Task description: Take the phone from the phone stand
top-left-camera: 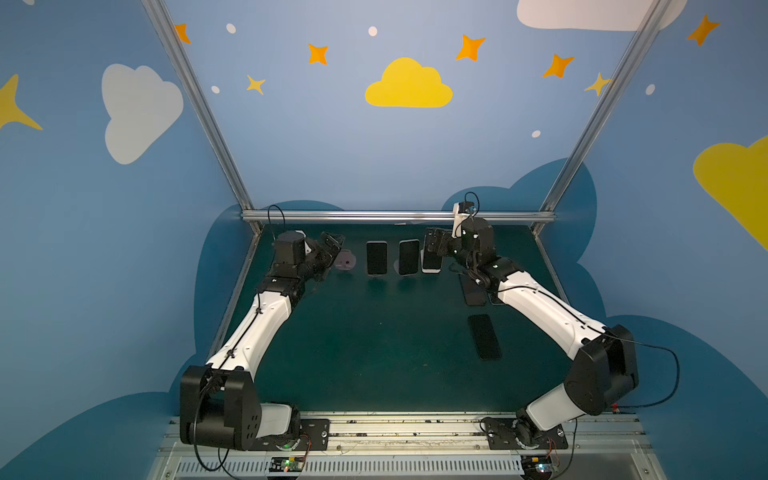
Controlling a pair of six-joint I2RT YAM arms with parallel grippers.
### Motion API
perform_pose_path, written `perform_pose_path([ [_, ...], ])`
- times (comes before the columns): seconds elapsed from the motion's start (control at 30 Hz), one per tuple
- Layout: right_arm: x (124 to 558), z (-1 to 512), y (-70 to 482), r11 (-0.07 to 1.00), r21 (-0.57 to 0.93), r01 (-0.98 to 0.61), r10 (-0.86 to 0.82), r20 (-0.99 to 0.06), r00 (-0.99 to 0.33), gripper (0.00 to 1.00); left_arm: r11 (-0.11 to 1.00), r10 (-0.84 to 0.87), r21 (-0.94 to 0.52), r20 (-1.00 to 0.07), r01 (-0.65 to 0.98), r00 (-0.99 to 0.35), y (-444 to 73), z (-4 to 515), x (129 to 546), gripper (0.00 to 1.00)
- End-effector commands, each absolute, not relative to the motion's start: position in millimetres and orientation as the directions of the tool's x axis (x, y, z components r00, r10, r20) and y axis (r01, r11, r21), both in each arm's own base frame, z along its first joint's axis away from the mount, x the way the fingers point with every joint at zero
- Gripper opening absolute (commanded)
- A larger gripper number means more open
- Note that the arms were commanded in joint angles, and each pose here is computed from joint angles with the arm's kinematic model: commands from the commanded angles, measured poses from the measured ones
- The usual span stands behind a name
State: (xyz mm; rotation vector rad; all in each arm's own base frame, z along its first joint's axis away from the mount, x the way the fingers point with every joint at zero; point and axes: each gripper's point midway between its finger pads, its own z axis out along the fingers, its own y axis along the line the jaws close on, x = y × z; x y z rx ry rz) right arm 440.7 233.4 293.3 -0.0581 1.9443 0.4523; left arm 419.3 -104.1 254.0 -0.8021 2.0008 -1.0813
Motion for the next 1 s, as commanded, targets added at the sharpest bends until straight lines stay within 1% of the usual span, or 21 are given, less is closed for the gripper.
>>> perform_pose_path([
  [0.0,440,299,230,0.944,0.232,-0.235,0.12,-0.904,-0.411,0.89,0.502,-0.735,-0.855,-0.345,-0.127,-0.583,-121,255,421,1.0],
  [0.07,438,304,233,0.939,0.231,-0.255,0.109,-0.903,-0.416,0.89,0.51,-0.719,-0.848,-0.326,-0.146,-0.614,-134,241,420,1.0],
  [0.13,437,308,234,0.939,0.224,-0.262,0.102,-0.906,-0.412,0.89,0.45,-0.708,-0.882,-0.258,-0.138,-0.658,-149,241,420,1.0],
  [0.2,441,308,230,0.95,0.196,-0.243,0.083,-0.909,-0.409,0.89,0.416,-0.702,-0.902,-0.234,-0.12,-0.673,-155,248,419,1.0],
  [0.3,451,303,217,0.977,0.144,-0.158,0.068,-0.911,-0.407,0.9,0.422,-0.726,-0.901,-0.271,-0.098,-0.632,-147,257,415,1.0],
  [0.43,466,293,232,0.975,0.095,-0.202,0.0,-0.903,-0.429,0.9,0.42,-0.731,-0.904,-0.284,-0.081,-0.62,-145,263,412,1.0],
  [0.53,479,283,229,0.988,0.028,-0.152,-0.045,-0.888,-0.457,0.9,0.414,-0.718,-0.907,-0.271,-0.08,-0.641,-151,262,413,1.0],
  [0.6,485,275,230,0.989,-0.007,-0.147,-0.073,-0.89,-0.451,0.91,0.407,-0.712,-0.909,-0.255,-0.088,-0.654,-153,258,415,1.0],
  [0.7,492,267,239,0.982,-0.019,-0.187,-0.099,-0.899,-0.427,0.92,0.391,-0.707,-0.916,-0.239,-0.087,-0.665,-156,259,416,1.0],
  [0.83,507,255,244,0.984,-0.026,-0.174,-0.101,-0.893,-0.439,0.93,0.399,-0.7,-0.914,-0.257,-0.067,-0.666,-156,263,416,1.0],
  [0.97,524,241,247,0.983,-0.086,-0.163,-0.15,-0.888,-0.435,0.93,0.382,-0.697,-0.922,-0.247,-0.058,-0.673,-157,265,417,1.0],
])
